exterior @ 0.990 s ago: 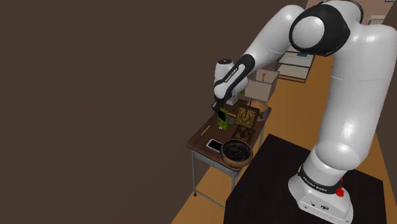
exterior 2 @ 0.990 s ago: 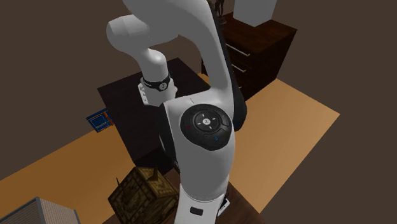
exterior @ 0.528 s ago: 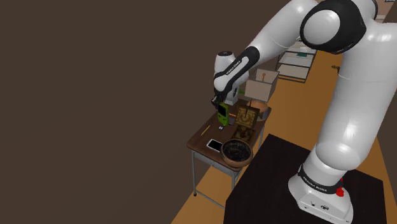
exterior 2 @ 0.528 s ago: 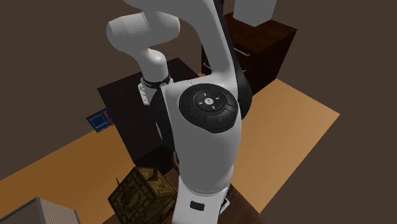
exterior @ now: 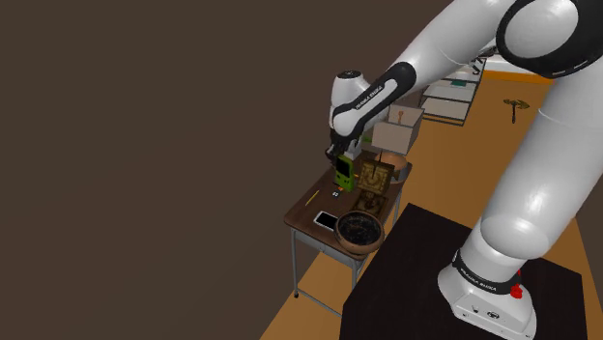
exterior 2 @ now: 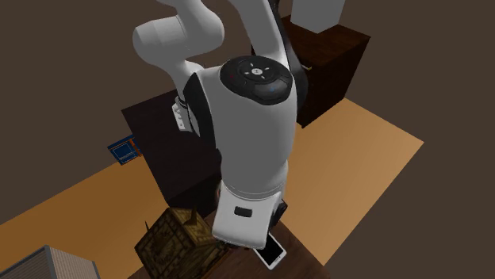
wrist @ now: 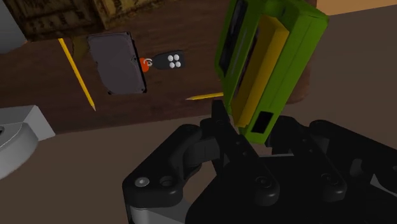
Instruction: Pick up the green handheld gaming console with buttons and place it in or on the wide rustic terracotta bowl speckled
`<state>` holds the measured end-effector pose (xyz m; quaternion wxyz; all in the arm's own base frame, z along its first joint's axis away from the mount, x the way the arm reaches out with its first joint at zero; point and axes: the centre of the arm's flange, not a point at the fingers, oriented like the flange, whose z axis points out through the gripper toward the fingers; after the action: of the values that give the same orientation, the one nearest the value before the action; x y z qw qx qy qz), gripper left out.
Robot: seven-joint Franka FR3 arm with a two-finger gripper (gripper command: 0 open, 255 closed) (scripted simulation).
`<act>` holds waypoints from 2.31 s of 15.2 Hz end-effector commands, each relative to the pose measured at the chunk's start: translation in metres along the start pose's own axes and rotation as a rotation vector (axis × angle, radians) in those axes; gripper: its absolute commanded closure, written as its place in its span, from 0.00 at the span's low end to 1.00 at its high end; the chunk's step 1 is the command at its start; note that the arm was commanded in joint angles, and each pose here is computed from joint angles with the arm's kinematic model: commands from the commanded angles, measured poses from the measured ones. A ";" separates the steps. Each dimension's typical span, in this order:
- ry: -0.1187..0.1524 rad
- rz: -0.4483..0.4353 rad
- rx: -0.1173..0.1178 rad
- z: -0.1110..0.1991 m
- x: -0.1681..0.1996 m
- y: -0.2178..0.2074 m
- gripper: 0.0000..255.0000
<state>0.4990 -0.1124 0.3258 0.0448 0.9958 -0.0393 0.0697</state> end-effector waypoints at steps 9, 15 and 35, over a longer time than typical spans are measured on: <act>0.000 0.000 0.000 -0.049 -0.107 -0.055 1.00; 0.000 0.000 0.000 -0.038 -0.132 -0.068 1.00; 0.000 0.000 0.000 0.052 -0.145 -0.076 1.00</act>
<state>0.3692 -0.0319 0.2483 0.0448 0.9958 -0.0395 0.0696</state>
